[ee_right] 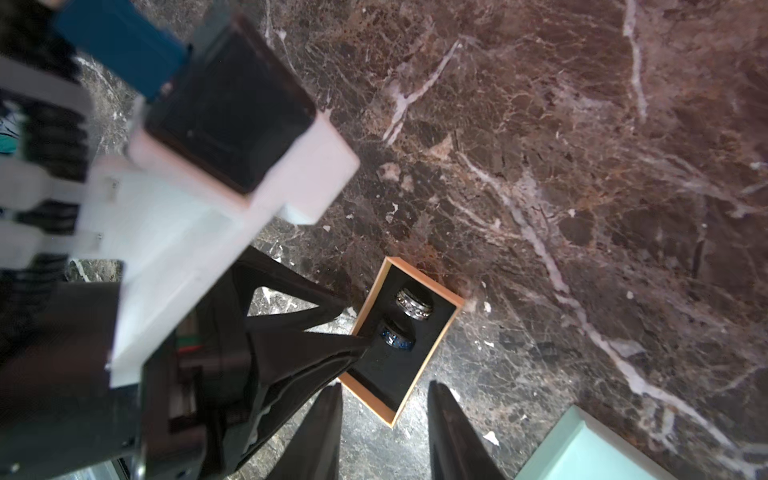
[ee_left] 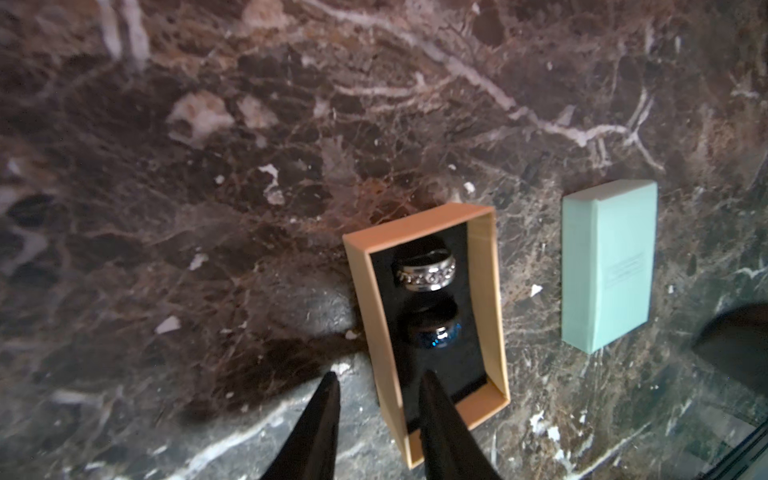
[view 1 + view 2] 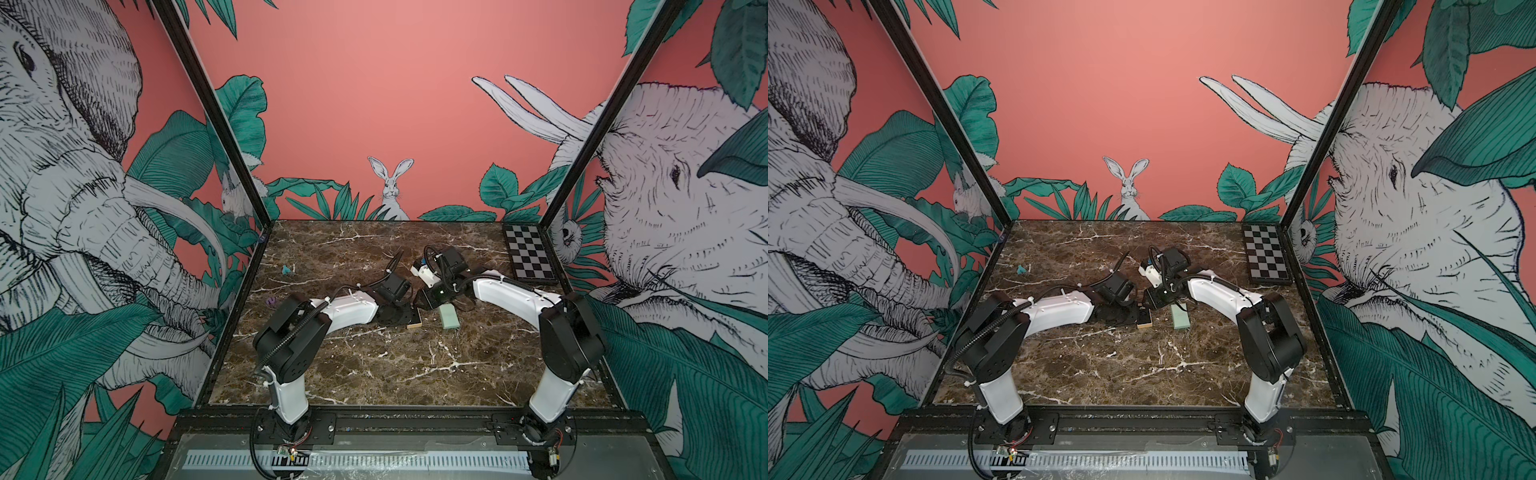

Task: Take the rings out of the lift-off lid box
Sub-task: Adjust the jewelry box at the center of the board.

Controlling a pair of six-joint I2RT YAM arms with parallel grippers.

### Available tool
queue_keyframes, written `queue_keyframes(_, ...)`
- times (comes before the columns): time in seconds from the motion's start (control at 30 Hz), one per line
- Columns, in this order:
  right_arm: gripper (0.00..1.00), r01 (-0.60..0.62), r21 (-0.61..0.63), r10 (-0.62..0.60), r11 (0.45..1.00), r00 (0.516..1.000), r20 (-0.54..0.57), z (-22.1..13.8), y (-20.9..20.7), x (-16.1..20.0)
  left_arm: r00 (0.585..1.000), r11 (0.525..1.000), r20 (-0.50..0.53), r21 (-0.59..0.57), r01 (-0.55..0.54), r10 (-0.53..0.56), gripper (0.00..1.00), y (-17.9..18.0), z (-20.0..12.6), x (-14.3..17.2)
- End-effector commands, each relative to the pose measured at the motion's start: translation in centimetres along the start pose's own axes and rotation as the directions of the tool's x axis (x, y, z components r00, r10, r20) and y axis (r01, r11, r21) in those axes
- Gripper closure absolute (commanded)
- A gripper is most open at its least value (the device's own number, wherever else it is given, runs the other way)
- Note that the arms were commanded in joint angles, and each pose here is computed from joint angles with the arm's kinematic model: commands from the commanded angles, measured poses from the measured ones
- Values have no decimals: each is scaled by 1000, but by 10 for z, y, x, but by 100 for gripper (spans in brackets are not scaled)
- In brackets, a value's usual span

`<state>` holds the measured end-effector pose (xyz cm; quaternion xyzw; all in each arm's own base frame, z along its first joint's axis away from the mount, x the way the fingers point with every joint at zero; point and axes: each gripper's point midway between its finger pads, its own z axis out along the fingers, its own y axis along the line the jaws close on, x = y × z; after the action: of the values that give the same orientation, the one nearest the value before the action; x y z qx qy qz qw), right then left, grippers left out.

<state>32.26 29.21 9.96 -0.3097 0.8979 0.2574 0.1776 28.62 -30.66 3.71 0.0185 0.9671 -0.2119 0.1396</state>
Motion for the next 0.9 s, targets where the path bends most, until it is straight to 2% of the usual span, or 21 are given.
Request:
queue_keyframes(0.0,64,20,-28,-20,999,1000,2,9,3,0,1000,1000,11,0,4,-4,68,-4,-4,-1)
queue_keyframes(0.37,66,7,-42,-8,999,999,-35,21,1,14,999,997,-17,-57,-43,42,79,5,-7,6)
queue_keyframes(0.7,66,14,-71,-17,997,999,-42,21,5,21,997,994,-30,-76,-72,70,81,10,-8,10)
queue_keyframes(0.87,66,55,-99,-59,994,997,-45,23,12,23,994,990,-40,-84,-110,107,82,9,-11,9)
